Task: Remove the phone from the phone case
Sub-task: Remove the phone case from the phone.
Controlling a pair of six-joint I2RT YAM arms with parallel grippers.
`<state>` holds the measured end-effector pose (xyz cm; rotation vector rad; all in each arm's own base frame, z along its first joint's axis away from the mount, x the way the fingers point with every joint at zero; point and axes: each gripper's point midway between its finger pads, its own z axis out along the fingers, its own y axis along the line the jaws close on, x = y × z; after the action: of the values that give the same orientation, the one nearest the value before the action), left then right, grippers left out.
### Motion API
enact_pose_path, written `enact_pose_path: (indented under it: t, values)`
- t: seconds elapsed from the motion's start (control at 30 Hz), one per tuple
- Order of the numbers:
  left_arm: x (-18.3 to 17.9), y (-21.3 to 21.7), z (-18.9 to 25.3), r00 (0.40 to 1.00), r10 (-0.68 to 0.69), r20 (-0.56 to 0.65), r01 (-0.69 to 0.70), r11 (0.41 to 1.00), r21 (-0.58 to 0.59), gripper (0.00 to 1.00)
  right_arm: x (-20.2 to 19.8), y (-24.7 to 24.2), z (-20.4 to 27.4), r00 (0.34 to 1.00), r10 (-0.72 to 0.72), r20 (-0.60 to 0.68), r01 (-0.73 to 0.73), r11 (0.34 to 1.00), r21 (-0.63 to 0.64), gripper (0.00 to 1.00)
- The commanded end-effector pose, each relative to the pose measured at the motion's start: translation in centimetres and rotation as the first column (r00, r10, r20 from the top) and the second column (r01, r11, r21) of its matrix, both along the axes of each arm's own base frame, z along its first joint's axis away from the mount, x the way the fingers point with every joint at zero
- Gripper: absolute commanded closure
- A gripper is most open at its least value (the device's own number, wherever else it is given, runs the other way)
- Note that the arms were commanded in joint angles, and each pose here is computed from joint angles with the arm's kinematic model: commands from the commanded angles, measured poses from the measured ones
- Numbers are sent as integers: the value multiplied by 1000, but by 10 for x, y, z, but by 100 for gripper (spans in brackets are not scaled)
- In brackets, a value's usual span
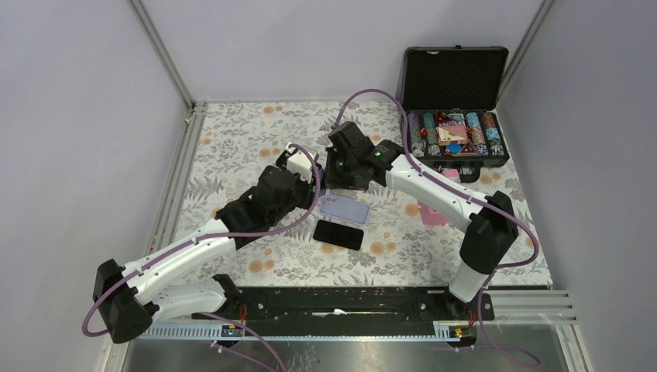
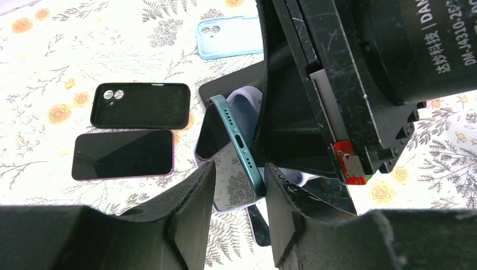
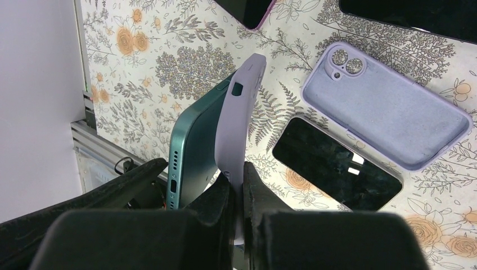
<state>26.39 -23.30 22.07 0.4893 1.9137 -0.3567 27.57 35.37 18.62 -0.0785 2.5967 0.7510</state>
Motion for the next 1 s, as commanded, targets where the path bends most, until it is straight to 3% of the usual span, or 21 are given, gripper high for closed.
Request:
enact_pose_path:
  t: [0.0,0.1,0.23,0.4,0.47,0.53,0.6,0.77,0.97]
  values:
    - [20,13,18,991,98,93,-99,995,6,60,-14,9,25,999,48,-19,-47,997,64,100]
    - [22,13,10,991,117,68,-117,993,2,60,-15,14,32,998,53,-22,-50,994,98,100]
    - [34,31,2,957,269,106,-276,959,60,64,-19,20,45,998,56,-39,-50,987,150,100]
    - [38,43,-5,929,352,113,-361,929,78,71,-20,22,57,999,36,-41,-27,981,194,100]
    - [36,41,-7,935,341,96,-348,934,74,78,-20,19,53,999,28,-44,-19,982,186,100]
    - [33,37,-9,944,322,78,-326,943,60,100,-19,17,48,998,19,-55,-8,984,178,100]
    - [32,36,-5,948,310,75,-314,948,49,100,-18,14,43,998,16,-68,-4,984,175,100]
    - [33,57,42,926,358,122,-358,933,-22,100,-6,-9,12,995,-26,-100,41,986,159,100]
    - [29,115,122,860,451,240,-430,893,-137,100,2,-20,-11,998,-32,-47,40,983,179,100]
